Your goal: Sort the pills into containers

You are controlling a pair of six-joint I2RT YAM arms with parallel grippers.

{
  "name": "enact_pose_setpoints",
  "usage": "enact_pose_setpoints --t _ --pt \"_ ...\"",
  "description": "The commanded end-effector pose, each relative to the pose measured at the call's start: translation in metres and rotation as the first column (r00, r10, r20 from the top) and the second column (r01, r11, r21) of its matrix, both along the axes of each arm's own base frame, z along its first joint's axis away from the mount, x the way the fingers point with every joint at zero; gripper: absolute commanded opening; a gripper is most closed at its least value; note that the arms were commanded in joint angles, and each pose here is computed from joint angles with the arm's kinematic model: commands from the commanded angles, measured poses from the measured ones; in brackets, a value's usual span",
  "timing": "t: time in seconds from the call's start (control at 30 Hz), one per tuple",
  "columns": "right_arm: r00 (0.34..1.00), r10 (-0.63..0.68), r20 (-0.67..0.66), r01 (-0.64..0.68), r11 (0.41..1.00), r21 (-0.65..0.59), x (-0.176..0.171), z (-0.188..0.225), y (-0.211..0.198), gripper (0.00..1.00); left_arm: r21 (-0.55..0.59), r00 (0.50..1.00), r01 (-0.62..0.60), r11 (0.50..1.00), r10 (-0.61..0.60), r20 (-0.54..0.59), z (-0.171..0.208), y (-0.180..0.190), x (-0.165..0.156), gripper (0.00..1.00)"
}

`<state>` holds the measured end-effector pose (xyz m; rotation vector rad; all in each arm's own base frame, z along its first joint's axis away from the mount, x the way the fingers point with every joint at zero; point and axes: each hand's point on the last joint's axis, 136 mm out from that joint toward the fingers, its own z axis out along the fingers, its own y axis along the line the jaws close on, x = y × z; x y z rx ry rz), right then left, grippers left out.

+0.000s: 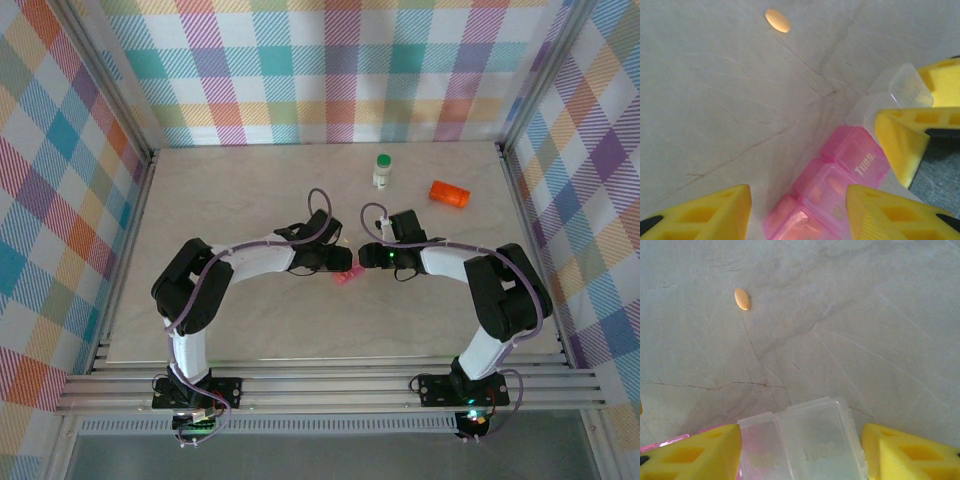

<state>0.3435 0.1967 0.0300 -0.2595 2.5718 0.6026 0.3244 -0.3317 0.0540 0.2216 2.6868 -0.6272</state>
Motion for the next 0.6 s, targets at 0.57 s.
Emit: enact_pose_setpoints --t 0.57 --pt "0.994 -0.084 -0.069 0.092 0.989 0.116 -0.022 0.062 -0.004 0.57 0.049 0.996 0.039 0.998 -0.035 -0.083 -0.047 0.001 -0.016 0.31"
